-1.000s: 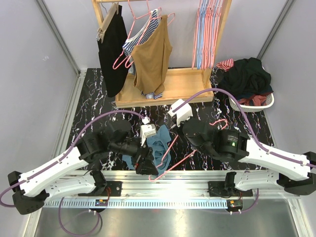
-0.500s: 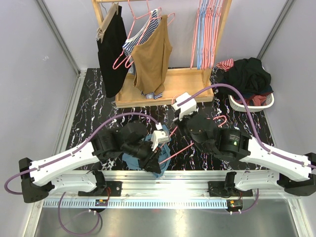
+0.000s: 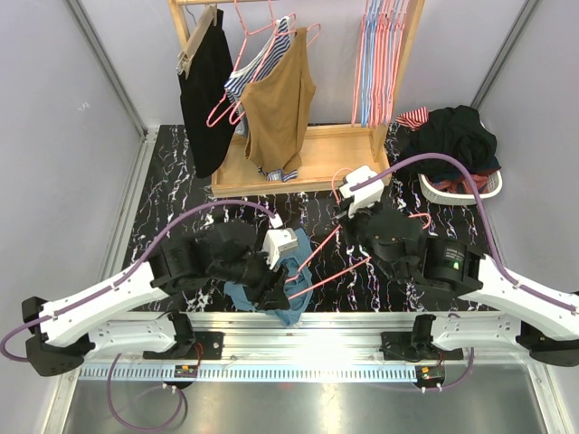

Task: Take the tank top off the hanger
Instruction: Pass the hanger from the right arm to the left

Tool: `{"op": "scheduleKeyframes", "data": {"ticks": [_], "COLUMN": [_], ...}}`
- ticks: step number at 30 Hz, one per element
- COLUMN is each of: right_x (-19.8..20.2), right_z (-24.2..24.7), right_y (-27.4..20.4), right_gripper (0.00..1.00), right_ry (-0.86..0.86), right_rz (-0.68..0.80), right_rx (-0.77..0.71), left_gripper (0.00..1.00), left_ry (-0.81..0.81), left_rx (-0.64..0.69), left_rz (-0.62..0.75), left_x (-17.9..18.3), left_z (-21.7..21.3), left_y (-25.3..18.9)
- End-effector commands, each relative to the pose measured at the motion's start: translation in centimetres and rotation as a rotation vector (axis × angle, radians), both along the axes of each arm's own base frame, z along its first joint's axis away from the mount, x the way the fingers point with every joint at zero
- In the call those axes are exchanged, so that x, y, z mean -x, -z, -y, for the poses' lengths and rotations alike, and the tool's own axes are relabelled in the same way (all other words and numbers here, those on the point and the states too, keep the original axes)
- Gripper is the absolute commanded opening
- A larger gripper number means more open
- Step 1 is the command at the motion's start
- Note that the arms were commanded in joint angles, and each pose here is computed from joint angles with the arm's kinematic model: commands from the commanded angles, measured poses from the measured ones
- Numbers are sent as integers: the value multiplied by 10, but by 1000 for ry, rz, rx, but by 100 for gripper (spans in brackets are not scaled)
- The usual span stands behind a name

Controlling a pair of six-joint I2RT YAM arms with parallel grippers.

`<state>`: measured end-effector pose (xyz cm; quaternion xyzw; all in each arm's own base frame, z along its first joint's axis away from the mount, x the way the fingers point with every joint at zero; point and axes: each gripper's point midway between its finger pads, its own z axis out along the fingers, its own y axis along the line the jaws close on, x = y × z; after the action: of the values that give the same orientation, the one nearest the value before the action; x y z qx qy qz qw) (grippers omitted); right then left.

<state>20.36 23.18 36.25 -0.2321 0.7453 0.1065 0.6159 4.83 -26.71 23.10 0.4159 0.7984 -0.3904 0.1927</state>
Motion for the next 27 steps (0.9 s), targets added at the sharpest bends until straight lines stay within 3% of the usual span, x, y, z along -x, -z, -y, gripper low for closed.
{"op": "scheduleKeyframes", "data": {"ticks": [1,10,14,21,25,27], "right_x": [2,2,-2,-8,-10,-10], "right_z": [4,7,13,27,30,30], "right_y": [-5,-9,-12,-24,-30,-32], "right_gripper": [0,0,0,0,0,0], "right_ry": [-10,4,51,161,186,190], "right_rz": [3,6,11,23,32,32], "right_rx": [-21,-64,-87,-217,-264,-272], "left_gripper": [52,36,41,58,59,55], "left_ry": [-20,-52,-51,-130,-166,-171], "left_rx": [125,251,263,340,323,352], "left_rz": [83,114,92,107,123,138], "left_x": [-8,-12,-10,-16,-22,-23], "left_z": [7,15,17,14,11,10], "left_y": [-34,-59,-59,-64,-59,-64]}}
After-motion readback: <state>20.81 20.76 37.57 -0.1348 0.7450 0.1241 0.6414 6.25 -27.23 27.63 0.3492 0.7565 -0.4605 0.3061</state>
